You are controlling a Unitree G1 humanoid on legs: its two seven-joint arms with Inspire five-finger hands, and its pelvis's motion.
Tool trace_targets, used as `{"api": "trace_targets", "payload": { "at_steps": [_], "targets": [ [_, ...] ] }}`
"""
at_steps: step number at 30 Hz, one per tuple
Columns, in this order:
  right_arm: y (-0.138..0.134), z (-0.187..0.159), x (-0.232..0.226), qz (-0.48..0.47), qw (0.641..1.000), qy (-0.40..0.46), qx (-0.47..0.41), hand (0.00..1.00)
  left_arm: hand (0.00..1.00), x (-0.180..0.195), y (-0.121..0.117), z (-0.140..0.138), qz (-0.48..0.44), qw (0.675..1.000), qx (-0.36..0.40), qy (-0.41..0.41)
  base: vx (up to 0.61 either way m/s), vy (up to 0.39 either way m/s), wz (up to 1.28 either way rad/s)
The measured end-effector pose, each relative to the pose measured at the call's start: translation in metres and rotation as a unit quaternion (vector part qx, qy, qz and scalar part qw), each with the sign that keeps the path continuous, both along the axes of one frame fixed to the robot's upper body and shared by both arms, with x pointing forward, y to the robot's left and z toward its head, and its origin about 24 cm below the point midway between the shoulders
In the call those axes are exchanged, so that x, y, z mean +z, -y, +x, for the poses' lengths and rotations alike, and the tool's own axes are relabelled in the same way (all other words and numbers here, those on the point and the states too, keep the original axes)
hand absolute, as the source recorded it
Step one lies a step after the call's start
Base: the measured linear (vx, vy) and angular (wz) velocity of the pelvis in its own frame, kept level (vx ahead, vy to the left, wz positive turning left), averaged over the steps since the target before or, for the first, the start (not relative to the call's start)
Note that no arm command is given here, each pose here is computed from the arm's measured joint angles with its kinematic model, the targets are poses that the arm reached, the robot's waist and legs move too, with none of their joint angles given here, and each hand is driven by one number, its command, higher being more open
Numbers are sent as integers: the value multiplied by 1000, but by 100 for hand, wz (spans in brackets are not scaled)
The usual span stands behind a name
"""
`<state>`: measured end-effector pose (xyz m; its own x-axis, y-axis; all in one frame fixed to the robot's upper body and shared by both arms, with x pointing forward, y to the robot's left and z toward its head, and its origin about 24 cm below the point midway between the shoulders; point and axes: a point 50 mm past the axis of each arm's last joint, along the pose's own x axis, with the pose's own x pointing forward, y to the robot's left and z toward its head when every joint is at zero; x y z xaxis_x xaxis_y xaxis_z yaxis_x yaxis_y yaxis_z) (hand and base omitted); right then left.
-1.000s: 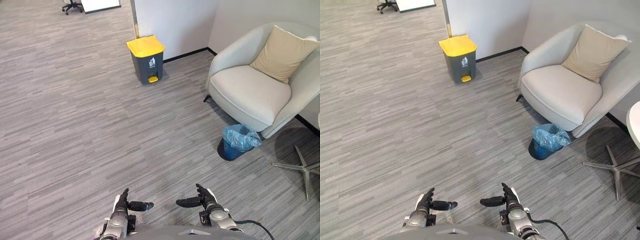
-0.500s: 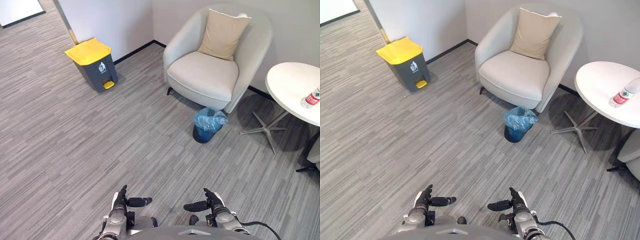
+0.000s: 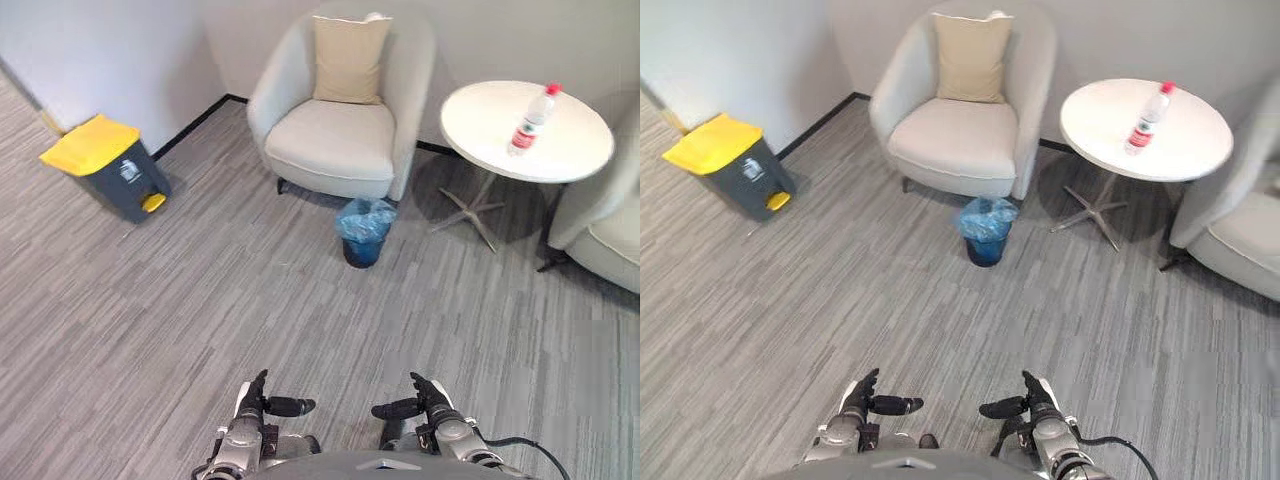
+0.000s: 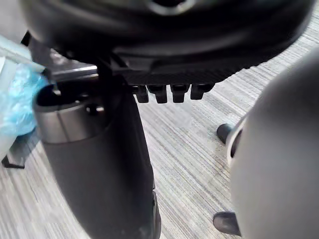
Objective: Organize the slippers on the shoe rack
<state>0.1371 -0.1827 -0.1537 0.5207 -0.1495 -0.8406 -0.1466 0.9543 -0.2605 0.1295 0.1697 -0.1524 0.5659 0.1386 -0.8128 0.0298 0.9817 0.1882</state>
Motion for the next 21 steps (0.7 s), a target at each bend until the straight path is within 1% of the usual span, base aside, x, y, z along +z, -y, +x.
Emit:
{"api": "trace_targets", "payload": {
  "at_steps": [3,6,8,10,13,21],
  "targets": [
    [4,-6,-1,6,1000,-4,-30,100,100,1,-4,3,4,1000,4,4,-47,-144,-43],
    [5,-6,-1,5,1000,-4,-31,100,100,3,-6,7,7,1000,3,9,-7,-80,-79],
    [12,-7,-1,-4,999,-4,-41,100,100,4,-2,9,1,1000,5,14,-18,13,-111],
    [18,-11,0,-10,999,-2,-48,100,100,2,2,6,-1,1000,1,9,-8,57,-82],
    [17,-11,0,-2,997,5,-72,100,100,1,0,6,-1,1000,5,1,44,80,-61],
    [15,-17,-2,12,995,-1,-103,100,100,-3,0,-2,-2,1000,5,-18,165,35,-9]
  ]
}}
